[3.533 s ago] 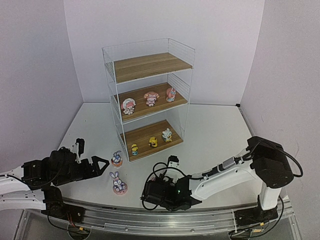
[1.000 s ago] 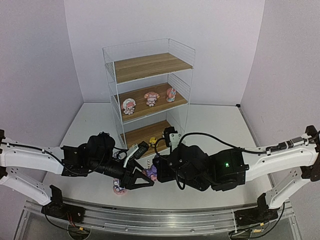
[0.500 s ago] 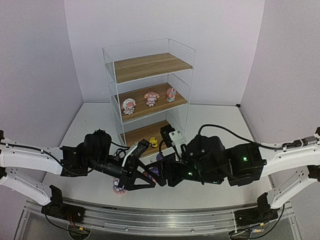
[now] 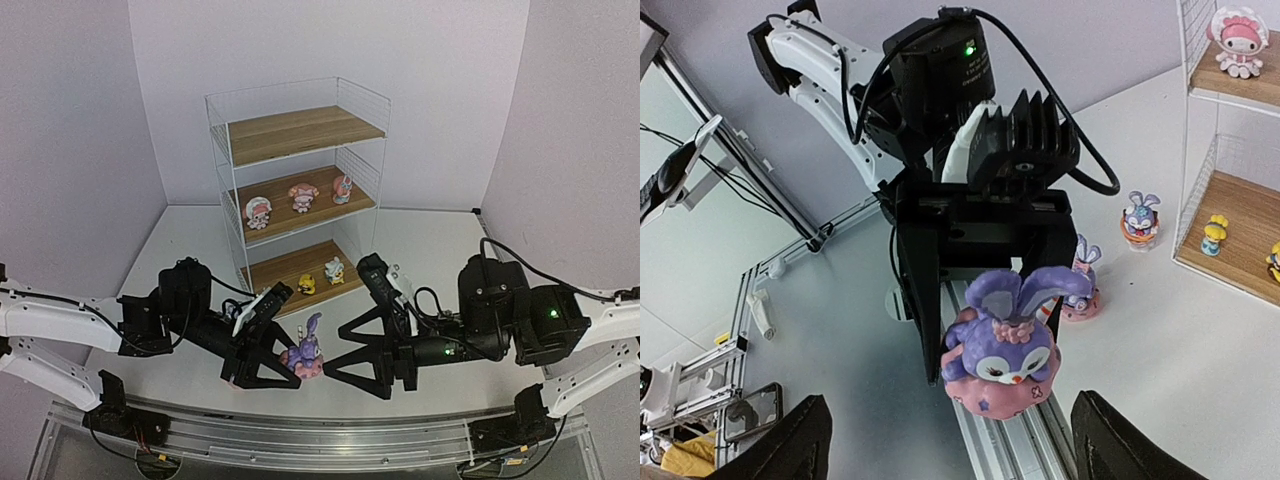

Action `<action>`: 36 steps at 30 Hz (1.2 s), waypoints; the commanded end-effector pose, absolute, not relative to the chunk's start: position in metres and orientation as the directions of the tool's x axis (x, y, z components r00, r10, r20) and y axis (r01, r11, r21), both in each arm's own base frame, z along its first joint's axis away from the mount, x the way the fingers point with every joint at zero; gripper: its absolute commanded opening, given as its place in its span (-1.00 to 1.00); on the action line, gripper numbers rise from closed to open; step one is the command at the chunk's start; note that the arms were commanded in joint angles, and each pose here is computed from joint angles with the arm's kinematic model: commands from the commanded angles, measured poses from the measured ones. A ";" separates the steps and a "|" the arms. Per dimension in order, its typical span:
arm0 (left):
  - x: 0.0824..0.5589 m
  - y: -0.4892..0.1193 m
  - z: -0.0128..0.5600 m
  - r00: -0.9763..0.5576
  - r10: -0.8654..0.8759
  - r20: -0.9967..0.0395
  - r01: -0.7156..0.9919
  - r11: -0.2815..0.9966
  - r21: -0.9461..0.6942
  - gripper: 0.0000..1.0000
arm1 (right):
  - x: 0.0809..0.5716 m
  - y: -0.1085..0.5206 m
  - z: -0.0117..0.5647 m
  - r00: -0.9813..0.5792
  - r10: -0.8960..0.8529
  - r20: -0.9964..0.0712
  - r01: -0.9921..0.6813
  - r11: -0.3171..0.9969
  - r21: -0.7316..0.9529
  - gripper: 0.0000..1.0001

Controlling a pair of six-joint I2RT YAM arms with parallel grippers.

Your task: Place and organize the plastic toys onto the shelf

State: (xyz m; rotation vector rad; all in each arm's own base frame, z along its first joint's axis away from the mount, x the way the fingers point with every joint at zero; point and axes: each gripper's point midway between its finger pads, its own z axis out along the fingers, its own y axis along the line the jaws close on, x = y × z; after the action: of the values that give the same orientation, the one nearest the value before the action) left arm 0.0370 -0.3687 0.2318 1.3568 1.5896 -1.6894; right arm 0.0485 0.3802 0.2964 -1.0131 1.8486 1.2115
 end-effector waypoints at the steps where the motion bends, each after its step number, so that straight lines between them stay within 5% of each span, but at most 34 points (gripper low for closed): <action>1: 0.024 -0.364 0.268 -0.343 0.196 -0.919 0.849 -0.354 -0.392 -0.75 | 0.036 0.393 0.302 -0.425 -0.232 -0.875 -0.904 0.162 0.396 0.62; 15: 0.020 -0.367 0.269 -0.311 0.202 -0.929 0.839 -0.401 -0.368 -0.76 | 0.050 0.423 0.295 -0.433 -0.195 -0.880 -0.895 0.210 0.394 0.59; 22: 0.021 -0.369 0.271 -0.298 0.199 -0.934 0.844 -0.402 -0.355 -0.78 | 0.049 0.434 0.295 -0.425 -0.197 -0.883 -0.900 0.195 0.390 0.10; 36: 0.024 -0.375 0.269 -0.294 0.218 -0.931 0.849 -0.388 -0.359 -0.83 | 0.057 0.438 0.291 -0.482 -0.152 -0.863 -0.866 0.235 0.442 -0.20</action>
State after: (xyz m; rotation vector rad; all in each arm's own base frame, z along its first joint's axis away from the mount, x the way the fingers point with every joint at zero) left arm 0.0240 -0.3656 0.2336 1.4489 1.5413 -1.7523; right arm 0.0562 0.4237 0.2642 -1.0328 1.8538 1.1745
